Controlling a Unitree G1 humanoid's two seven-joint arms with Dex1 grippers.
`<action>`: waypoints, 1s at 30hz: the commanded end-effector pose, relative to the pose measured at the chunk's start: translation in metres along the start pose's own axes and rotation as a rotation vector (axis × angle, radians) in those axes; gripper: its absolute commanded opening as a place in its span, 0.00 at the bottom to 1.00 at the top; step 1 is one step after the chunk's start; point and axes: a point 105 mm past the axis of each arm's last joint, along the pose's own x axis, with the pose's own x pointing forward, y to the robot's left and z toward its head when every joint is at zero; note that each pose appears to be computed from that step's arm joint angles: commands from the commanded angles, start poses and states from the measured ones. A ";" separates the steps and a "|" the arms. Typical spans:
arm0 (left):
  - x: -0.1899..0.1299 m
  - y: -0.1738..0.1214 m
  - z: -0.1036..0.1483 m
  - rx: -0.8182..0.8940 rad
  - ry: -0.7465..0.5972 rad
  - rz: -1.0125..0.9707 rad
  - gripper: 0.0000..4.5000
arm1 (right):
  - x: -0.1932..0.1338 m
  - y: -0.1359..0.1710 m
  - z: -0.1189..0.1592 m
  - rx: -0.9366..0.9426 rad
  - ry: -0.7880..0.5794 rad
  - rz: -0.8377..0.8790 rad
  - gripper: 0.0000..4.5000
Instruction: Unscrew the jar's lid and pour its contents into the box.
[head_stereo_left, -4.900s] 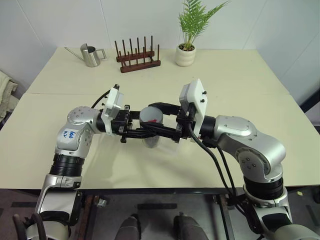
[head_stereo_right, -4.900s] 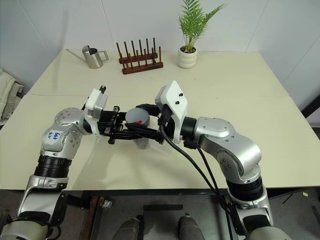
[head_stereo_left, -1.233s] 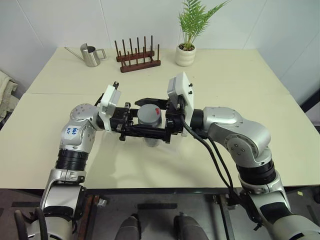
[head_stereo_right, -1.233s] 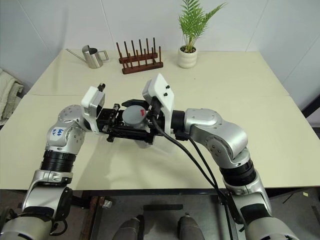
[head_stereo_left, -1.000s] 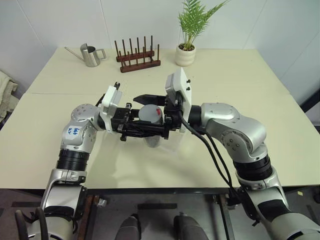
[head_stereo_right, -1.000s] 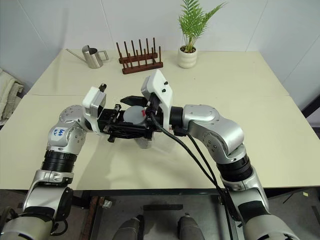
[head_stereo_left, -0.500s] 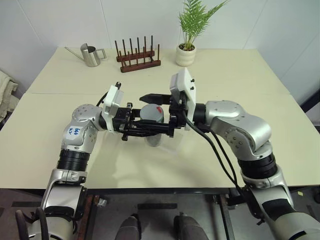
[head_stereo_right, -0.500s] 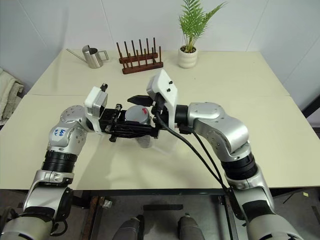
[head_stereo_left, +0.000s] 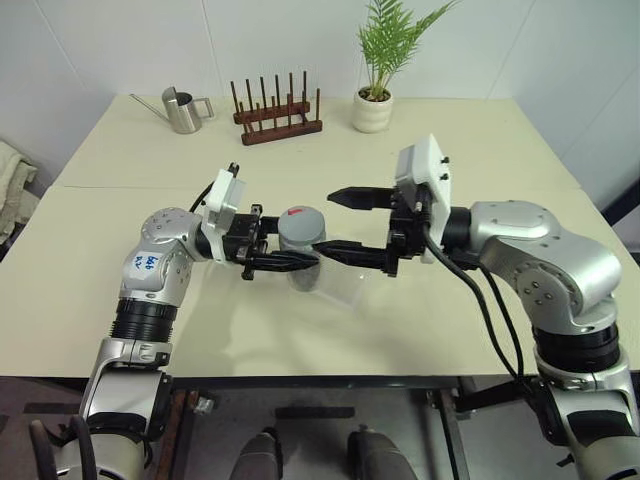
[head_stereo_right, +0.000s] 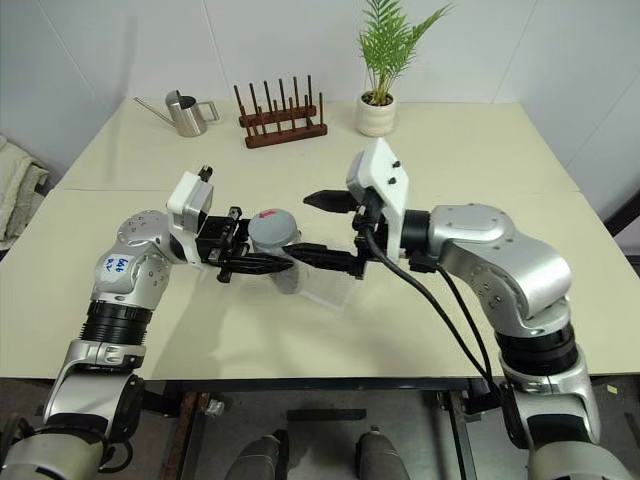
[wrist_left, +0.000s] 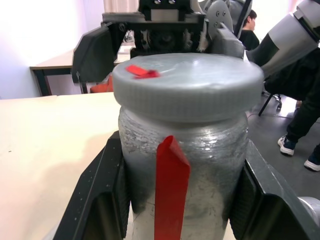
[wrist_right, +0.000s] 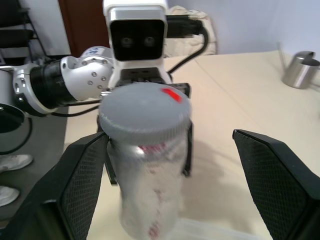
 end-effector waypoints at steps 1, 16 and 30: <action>0.001 -0.001 0.009 0.049 -0.003 -0.030 0.45 | -0.011 0.002 0.005 -0.022 0.007 -0.033 0.93; 0.001 0.000 0.009 0.044 0.006 -0.038 0.45 | -0.023 -0.001 0.025 -0.007 -0.073 -0.099 0.93; 0.005 0.002 0.009 0.123 0.011 -0.031 0.45 | 0.033 0.027 0.040 0.082 -0.217 0.076 0.93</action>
